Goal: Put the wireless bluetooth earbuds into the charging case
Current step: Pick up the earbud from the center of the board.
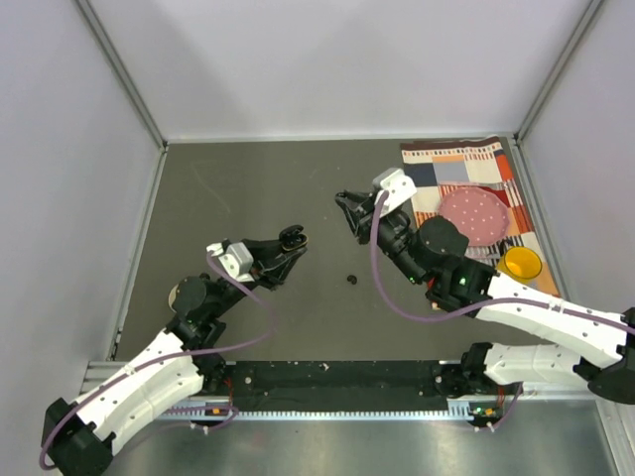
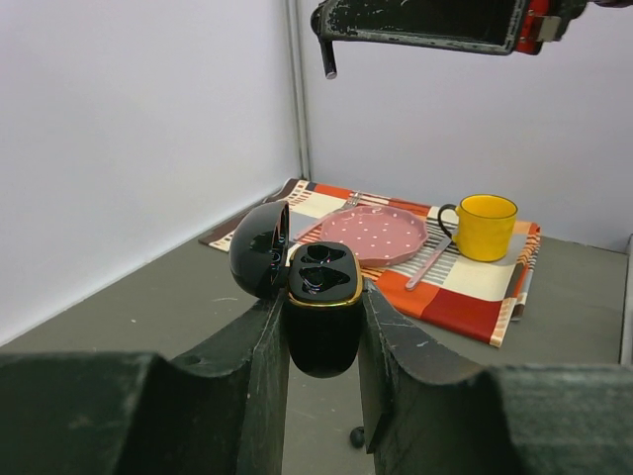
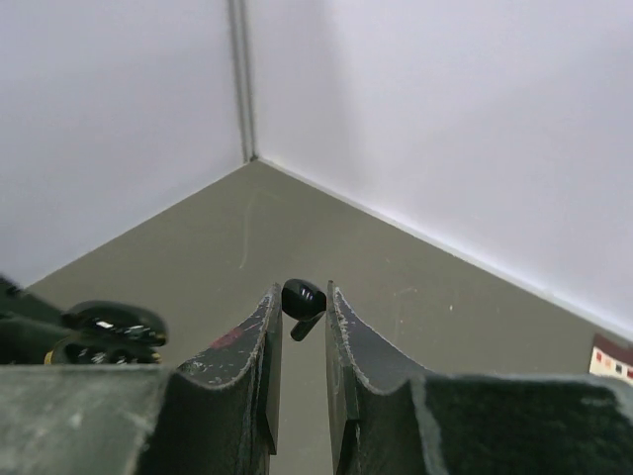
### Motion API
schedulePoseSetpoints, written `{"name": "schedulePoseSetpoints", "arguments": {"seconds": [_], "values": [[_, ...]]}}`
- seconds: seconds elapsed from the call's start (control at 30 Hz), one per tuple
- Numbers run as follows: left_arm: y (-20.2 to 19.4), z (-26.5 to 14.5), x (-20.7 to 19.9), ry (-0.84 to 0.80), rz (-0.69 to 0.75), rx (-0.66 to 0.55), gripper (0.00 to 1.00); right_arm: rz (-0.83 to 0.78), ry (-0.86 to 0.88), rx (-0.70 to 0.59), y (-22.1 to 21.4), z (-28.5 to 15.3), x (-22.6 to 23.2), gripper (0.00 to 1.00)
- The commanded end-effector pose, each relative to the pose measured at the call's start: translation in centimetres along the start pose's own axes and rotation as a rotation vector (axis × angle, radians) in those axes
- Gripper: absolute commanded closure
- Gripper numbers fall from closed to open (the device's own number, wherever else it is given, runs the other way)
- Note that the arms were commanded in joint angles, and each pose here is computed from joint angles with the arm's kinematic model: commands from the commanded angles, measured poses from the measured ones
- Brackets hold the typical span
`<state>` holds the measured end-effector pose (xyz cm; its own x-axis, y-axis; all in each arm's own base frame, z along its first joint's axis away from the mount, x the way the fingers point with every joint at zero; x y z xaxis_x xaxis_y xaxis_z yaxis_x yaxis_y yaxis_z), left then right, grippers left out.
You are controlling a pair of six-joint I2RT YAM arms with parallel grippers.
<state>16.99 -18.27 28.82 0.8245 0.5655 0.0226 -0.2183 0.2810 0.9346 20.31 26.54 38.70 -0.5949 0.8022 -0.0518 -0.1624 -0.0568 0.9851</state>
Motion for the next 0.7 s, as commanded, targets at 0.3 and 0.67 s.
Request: {"name": "schedulePoseSetpoints", "arguments": {"seconds": [0.3, 0.67], "values": [[3.2, 0.8, -0.8, -0.068, 0.027, -0.119, 1.0, -0.161, 0.17, -0.102, 1.7, -1.3, 5.6, 1.0], [3.1, 0.6, -0.9, -0.067, 0.034, -0.12, 1.0, -0.121, 0.317, -0.068, 0.4, -1.6, 9.0, 1.0]]}}
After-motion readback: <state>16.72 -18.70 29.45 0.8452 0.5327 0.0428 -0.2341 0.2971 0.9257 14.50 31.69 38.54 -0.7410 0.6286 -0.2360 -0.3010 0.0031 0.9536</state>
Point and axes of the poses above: each gripper's point midway between its finger pads, its own z axis out along the fingers, its own x axis along the line the jaws close on, y = z × x, the point moved 5 cm from there along -z, back along the fingers, and after that the axes turned 2 degrees about -z, right-handed, at the moved point
